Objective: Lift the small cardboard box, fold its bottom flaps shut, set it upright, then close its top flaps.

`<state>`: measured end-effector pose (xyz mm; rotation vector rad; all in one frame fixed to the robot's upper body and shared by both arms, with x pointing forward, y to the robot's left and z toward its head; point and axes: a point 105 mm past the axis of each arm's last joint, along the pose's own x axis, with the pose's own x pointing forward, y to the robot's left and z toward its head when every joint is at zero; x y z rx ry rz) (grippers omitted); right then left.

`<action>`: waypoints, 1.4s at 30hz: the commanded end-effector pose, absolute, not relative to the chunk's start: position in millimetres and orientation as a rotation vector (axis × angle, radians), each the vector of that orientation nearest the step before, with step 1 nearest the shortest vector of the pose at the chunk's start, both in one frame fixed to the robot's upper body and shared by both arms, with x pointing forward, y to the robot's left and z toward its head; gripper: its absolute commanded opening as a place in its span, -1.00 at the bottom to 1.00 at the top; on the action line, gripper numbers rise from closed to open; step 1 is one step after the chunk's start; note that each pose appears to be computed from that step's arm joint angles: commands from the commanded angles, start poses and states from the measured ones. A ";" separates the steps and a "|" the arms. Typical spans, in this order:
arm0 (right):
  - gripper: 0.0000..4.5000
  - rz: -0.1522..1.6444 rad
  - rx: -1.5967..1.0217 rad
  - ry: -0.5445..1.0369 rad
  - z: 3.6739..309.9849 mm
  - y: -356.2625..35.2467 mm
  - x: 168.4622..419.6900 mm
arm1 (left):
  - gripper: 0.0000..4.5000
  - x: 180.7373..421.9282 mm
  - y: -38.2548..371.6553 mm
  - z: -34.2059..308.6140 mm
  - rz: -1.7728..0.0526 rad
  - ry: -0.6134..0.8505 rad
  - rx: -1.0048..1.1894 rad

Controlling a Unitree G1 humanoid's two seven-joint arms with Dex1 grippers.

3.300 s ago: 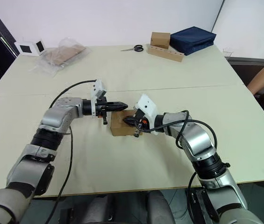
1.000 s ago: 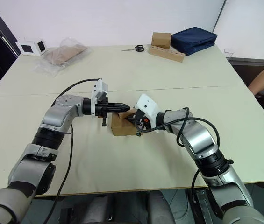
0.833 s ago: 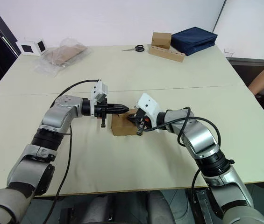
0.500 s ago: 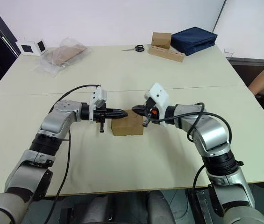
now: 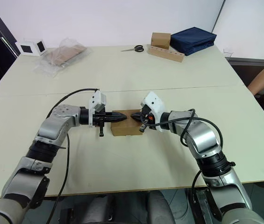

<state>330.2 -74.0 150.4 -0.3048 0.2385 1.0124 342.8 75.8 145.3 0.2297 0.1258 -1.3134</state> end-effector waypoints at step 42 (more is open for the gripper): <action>-1.00 1.071 -0.431 0.302 239.6 -192.7 234.0 | -0.99 249.0 209.2 219.0 -1.012 0.170 0.304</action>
